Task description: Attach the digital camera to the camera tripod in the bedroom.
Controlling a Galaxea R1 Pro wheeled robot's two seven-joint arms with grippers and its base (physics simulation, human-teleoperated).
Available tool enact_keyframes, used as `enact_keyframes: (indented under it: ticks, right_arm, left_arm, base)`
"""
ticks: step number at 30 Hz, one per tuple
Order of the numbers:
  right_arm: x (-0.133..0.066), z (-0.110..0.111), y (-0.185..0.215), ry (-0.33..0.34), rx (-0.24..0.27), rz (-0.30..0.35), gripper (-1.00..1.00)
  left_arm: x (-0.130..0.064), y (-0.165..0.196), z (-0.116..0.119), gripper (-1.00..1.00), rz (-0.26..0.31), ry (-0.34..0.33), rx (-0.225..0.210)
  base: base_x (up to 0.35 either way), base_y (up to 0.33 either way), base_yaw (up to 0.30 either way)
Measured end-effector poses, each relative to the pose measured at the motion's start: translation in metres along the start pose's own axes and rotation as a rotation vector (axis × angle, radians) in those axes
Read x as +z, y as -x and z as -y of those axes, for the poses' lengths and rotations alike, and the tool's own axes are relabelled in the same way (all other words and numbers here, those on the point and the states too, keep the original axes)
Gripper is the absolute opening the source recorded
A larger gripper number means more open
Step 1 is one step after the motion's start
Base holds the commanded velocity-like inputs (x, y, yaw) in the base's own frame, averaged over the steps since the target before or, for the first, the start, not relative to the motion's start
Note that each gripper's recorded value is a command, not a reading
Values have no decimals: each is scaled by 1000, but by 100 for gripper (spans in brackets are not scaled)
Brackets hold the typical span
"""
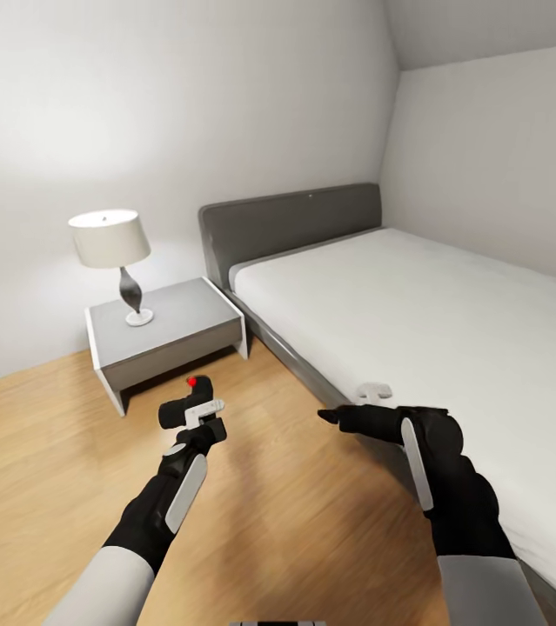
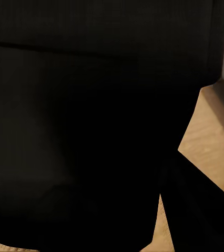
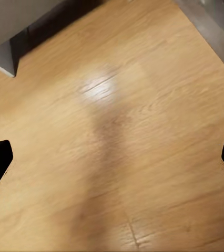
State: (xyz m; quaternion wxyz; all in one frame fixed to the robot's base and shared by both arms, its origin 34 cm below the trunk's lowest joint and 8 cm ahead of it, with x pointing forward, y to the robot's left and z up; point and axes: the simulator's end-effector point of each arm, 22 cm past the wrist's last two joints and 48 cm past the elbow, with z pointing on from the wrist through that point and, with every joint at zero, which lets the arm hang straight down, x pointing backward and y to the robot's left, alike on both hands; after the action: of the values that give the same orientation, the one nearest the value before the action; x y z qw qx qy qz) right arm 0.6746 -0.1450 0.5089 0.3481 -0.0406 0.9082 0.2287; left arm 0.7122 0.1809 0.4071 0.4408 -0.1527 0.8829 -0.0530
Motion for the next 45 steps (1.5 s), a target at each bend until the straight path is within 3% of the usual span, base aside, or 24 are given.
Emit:
enact_keyframes:
  ticks: [10, 16, 45]
  right_arm:
    - [-27, -8, 20, 74, 10, 55, 100]
    - [-44, 0, 31, 66, -8, 78, 100]
    - [-98, -28, 70, 76, -64, 182, 100]
  left_arm:
    - [-14, 22, 8, -100, 38, -14, -2]
    - [-23, 35, 13, -100, 61, -24, -3]
    - [-69, 95, 34, -100, 172, -65, -10]
  base:
    - [0, 0, 0]
    - [0, 0, 0]
    - [0, 0, 0]
